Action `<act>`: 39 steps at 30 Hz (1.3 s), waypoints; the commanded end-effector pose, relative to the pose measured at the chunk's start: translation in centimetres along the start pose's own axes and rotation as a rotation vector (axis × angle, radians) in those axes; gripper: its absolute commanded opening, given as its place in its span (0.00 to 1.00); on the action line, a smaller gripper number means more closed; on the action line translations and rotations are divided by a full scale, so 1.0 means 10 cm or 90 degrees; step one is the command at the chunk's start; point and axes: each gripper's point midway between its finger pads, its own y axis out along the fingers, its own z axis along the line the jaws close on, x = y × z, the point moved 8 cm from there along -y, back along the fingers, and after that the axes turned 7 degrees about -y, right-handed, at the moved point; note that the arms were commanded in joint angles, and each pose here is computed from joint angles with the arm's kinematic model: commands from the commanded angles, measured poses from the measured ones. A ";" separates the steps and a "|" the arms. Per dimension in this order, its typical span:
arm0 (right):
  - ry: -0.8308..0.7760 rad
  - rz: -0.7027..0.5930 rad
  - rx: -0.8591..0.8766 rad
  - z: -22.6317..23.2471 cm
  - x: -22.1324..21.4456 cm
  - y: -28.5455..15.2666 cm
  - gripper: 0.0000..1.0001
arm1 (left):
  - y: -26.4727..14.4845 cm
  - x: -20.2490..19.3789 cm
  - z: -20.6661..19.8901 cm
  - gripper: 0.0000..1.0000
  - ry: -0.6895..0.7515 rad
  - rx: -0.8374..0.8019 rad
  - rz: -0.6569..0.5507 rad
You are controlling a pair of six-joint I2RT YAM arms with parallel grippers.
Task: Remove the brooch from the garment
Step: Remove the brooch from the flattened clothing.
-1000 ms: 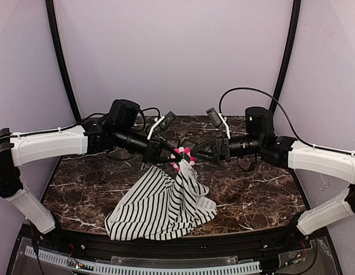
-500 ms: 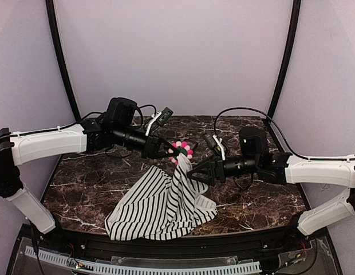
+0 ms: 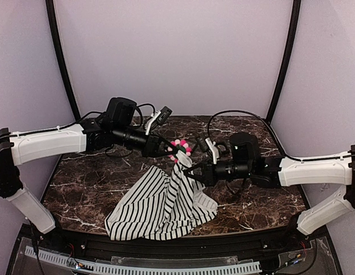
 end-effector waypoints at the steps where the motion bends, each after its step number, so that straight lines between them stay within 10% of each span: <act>1: -0.011 -0.106 -0.063 0.07 0.34 -0.22 0.00 | -0.14 0.06 0.02 0.01 0.032 0.079 -0.017; 19: -0.027 -0.214 -0.189 0.19 0.96 -0.64 0.00 | -0.11 0.02 0.11 0.01 0.057 0.180 0.013; 39: -0.041 -0.167 -0.744 0.14 1.36 -2.11 0.00 | -0.59 0.32 0.23 0.01 -0.007 0.185 -0.104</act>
